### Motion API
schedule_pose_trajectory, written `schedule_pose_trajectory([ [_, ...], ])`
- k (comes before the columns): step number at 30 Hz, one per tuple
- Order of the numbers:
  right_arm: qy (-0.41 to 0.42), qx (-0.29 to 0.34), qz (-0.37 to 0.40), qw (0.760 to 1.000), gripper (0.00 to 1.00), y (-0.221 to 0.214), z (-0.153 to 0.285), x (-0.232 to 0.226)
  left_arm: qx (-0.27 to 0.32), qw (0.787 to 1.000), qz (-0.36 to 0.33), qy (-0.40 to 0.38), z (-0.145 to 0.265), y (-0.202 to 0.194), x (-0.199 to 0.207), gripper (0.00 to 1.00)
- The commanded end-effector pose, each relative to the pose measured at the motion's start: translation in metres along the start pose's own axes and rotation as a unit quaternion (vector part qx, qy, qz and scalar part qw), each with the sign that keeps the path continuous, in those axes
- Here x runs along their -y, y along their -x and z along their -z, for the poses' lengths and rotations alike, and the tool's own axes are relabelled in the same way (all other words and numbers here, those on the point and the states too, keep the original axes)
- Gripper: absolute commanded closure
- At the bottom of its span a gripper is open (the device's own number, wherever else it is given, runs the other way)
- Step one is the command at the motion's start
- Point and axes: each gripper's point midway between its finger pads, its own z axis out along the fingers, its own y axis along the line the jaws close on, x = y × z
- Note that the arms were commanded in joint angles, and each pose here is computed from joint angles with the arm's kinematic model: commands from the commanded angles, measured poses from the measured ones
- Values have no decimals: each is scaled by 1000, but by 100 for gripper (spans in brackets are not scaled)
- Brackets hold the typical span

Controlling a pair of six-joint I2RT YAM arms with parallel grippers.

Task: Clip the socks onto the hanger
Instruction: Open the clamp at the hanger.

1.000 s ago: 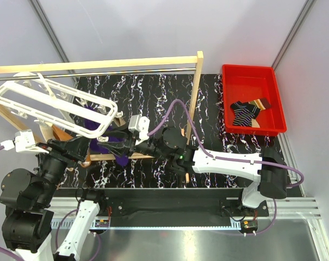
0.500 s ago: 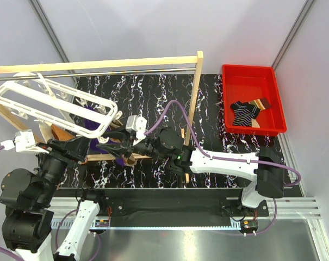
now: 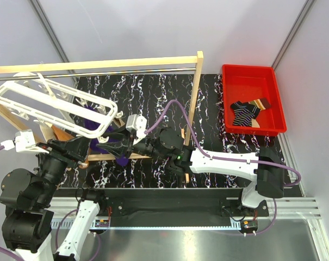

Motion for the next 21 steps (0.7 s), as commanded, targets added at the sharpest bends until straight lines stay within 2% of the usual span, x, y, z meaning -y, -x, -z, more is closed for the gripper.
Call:
schedule_pose_trajectory([
  [1,-10,37,-2,999,61,21,-5,3,13,1000,-3,-28,3,10,15,48],
  [6,-15,31,-7,999,77,25,0,4,10,999,-4,-32,9,8,16,48],
  [9,-33,23,-9,999,100,27,7,9,3,999,-6,-45,14,5,21,48],
  [15,-30,-22,-35,999,100,35,16,4,-41,987,7,-154,22,-19,51,49],
  [16,-33,-47,-44,997,100,26,18,3,-47,985,10,-168,25,-22,55,49],
  [18,-34,-54,-53,997,100,39,17,2,-37,984,9,-176,28,-21,57,49],
  [19,-38,-91,-62,993,100,26,21,3,-34,983,5,-181,30,-20,58,48],
  [21,-41,-115,-72,990,100,24,22,2,-27,983,1,-180,32,-17,60,46],
])
